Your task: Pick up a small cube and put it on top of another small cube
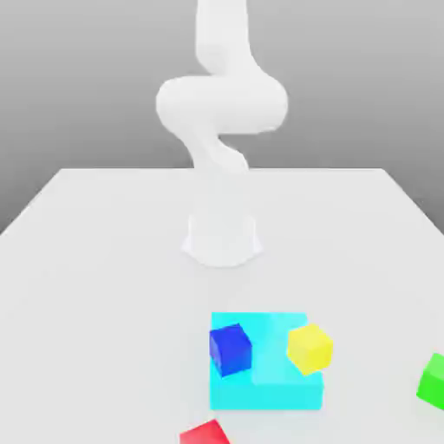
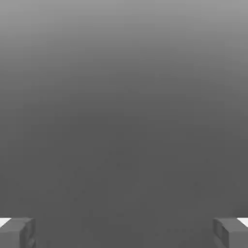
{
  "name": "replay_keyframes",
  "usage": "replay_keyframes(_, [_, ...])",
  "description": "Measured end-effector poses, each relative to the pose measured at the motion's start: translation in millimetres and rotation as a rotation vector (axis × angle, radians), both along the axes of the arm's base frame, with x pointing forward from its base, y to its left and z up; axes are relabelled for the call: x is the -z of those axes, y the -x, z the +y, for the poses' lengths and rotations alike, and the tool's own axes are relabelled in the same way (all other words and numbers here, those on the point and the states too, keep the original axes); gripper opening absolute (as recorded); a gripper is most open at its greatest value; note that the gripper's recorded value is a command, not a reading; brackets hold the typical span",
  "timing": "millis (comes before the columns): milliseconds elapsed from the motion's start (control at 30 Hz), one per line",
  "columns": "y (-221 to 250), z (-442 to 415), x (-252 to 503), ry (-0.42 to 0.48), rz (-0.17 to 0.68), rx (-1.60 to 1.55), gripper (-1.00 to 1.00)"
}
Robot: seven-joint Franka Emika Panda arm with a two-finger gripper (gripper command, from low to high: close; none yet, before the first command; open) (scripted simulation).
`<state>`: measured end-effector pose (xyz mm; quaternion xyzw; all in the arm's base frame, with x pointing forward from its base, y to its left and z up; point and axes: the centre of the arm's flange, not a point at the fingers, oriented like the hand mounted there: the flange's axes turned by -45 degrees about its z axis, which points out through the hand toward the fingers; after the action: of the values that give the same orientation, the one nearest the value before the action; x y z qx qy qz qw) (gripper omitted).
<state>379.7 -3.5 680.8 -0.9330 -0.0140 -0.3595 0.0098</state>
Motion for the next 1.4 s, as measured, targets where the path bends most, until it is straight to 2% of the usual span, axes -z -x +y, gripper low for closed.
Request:
replay_keyframes(267, [-90, -4, 116, 0.021, 0.203, -0.132, 0.00])
replay_keyframes(533, [-144, -3, 250, 0.062, 0.395, -0.247, 0.00])
replay_keyframes(733, [-158, -5, 356, 0.111, 0.538, -0.327, 0.00])
replay_keyframes(933, [-152, -12, 460, 0.176, 0.681, -0.404, 0.00])
replay_keyframes(1100, [-149, -15, 535, 0.194, 0.715, -0.423, 0.00])
replay_keyframes(1133, [-148, -15, 545, 0.194, 0.715, -0.423, -1.00])
replay_keyframes(1400, [-148, -15, 535, 0.194, 0.717, -0.424, -1.00])
